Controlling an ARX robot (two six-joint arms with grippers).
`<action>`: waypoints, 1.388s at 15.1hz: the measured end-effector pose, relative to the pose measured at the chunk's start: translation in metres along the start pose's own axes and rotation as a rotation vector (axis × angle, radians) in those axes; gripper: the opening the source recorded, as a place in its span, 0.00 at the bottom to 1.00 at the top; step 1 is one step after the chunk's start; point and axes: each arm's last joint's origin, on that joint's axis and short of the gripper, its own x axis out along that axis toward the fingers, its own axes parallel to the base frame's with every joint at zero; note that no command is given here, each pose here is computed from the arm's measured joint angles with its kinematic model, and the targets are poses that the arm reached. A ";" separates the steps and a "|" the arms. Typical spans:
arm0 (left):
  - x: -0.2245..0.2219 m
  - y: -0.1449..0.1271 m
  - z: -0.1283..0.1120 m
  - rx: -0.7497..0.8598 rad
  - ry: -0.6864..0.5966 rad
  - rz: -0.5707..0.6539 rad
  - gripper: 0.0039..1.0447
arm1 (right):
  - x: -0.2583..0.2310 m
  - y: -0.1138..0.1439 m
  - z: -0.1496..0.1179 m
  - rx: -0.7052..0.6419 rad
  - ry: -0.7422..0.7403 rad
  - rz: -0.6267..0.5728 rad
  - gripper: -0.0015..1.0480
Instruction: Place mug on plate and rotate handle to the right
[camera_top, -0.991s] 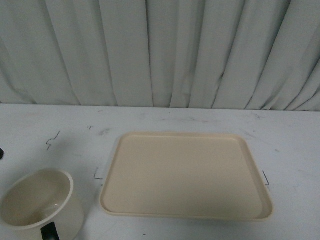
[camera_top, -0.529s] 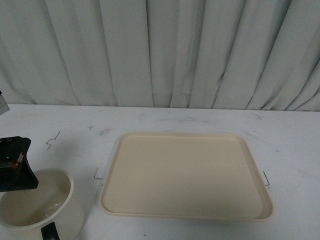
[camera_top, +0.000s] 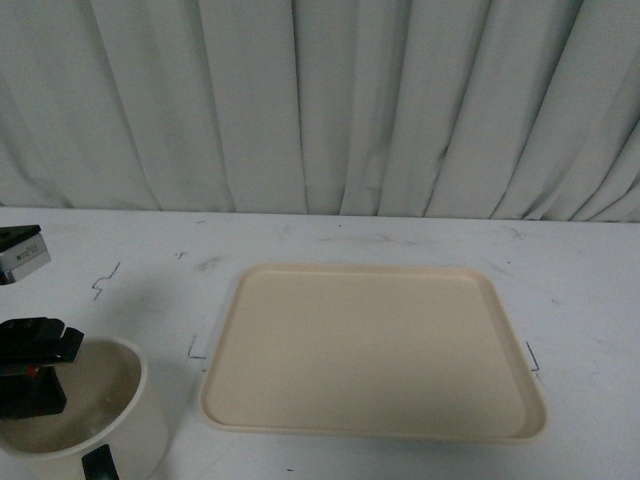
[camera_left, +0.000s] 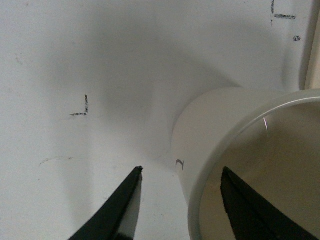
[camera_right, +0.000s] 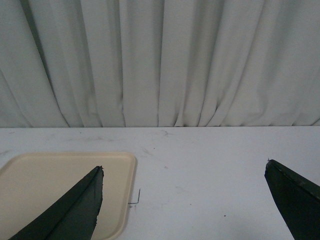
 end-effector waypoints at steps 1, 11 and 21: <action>0.000 0.000 0.000 -0.004 0.004 0.001 0.39 | 0.000 0.000 0.000 0.000 0.000 0.000 0.94; -0.051 -0.053 0.071 0.206 -0.199 -0.024 0.02 | 0.000 0.000 0.000 0.000 0.000 0.000 0.94; 0.013 -0.193 0.095 0.531 -0.044 -0.064 0.02 | 0.000 0.000 0.000 0.000 0.000 0.000 0.94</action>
